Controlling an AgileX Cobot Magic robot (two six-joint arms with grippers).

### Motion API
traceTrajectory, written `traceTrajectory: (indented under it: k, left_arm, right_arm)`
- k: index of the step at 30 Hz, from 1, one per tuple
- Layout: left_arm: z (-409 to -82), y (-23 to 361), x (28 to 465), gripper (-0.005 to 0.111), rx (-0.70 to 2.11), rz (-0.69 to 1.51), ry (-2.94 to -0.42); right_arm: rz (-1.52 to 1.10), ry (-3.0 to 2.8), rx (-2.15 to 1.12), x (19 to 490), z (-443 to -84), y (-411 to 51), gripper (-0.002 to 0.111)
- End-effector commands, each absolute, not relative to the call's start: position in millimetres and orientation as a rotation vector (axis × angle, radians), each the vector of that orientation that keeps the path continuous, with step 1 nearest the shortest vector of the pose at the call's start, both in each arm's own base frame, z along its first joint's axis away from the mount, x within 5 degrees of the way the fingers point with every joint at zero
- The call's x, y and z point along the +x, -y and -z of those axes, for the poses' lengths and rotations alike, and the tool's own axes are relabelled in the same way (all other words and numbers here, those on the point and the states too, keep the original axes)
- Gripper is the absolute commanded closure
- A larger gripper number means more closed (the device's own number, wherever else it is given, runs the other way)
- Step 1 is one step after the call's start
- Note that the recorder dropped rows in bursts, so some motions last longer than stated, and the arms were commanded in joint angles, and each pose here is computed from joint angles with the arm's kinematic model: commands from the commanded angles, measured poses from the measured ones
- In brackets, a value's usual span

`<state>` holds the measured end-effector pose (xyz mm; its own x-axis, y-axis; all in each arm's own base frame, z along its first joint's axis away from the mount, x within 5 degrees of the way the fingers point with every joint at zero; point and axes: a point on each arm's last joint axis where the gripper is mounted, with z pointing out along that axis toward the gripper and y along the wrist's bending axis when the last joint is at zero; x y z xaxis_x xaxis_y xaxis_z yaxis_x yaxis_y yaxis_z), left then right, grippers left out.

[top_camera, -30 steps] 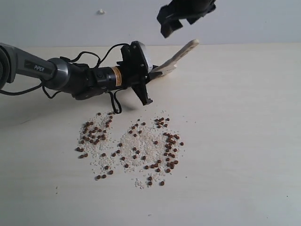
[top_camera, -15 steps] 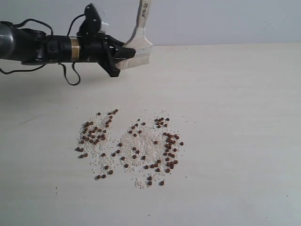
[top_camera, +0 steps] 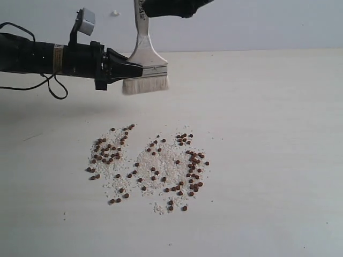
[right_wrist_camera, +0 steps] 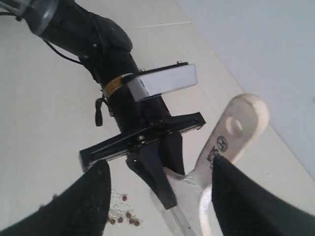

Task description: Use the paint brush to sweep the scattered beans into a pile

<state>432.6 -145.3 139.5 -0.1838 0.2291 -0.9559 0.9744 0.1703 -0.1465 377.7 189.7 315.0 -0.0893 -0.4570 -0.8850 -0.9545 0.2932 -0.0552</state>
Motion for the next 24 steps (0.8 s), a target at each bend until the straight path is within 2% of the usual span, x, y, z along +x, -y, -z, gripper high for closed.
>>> traceTrajectory:
  k: [1, 5, 12, 16, 24]
  left_arm:
    - [-148.6, 165.0, 423.8, 0.107, 1.217, 1.136, -1.541]
    - [-149.2, 166.6, 423.3, 0.107, 1.216, 1.138, -1.538]
    - [-149.2, 173.4, 420.6, 0.107, 1.232, 1.147, -1.529]
    - [-149.2, 178.1, 418.7, 0.107, 1.242, 1.154, -1.524]
    - [-149.6, 185.0, 416.0, 0.107, 1.254, 1.162, -1.51]
  right_arm:
    - [-0.686, -1.704, -1.174, 390.7, -304.8, -161.4, 0.052]
    - [-0.842, -1.591, -1.072, 392.1, -302.7, -135.3, 0.052]
    - [-1.106, -1.525, -0.996, 409.4, -253.5, -139.9, 0.051]
    - [-1.151, -1.504, -0.975, 414.1, -238.3, -141.3, 0.046]
    - [-1.161, -1.481, -0.97, 414.9, -232.3, -150.1, 0.046]
